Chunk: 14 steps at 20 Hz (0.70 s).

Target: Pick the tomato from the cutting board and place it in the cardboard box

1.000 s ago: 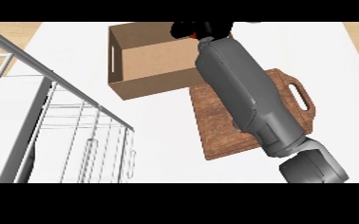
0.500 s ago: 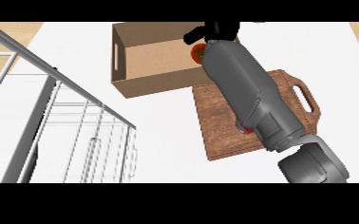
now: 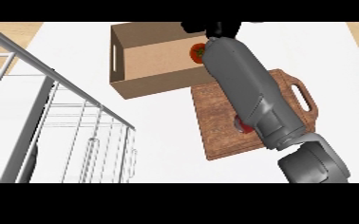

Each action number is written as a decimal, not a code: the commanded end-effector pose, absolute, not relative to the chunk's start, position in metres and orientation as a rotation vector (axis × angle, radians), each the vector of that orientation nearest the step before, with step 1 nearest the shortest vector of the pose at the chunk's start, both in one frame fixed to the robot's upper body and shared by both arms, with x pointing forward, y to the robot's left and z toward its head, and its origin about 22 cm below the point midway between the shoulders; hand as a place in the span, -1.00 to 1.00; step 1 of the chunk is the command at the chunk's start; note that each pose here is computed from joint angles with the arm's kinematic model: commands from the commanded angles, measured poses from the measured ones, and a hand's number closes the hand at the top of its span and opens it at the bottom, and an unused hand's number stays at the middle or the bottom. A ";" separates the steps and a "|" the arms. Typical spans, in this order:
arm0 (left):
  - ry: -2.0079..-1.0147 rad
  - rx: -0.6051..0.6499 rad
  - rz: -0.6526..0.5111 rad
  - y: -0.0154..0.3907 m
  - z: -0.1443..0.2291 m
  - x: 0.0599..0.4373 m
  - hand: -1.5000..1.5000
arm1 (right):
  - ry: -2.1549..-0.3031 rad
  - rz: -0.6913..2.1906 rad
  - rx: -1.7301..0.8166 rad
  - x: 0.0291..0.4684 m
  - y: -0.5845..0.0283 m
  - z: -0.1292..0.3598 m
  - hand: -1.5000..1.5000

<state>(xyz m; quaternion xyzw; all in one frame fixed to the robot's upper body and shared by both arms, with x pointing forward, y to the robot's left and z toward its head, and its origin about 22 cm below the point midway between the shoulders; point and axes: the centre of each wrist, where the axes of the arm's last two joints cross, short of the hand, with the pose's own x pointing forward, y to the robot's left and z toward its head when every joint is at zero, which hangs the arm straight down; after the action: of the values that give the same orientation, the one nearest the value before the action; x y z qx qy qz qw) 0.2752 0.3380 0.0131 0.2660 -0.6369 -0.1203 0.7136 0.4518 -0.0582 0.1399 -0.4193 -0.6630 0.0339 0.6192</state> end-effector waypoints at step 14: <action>-1.333 0.647 -0.192 0.360 -0.004 0.246 0.00 | -1.622 -0.219 -0.845 0.421 -0.113 0.102 -1.00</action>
<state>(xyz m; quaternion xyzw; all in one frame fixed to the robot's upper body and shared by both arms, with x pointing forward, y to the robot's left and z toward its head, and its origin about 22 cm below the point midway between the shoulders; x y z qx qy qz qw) 0.2467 0.3620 0.0040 0.2894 -0.6076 -0.0940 0.7337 0.4369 -0.0991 0.1197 -0.3677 -0.7078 -0.0808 0.5977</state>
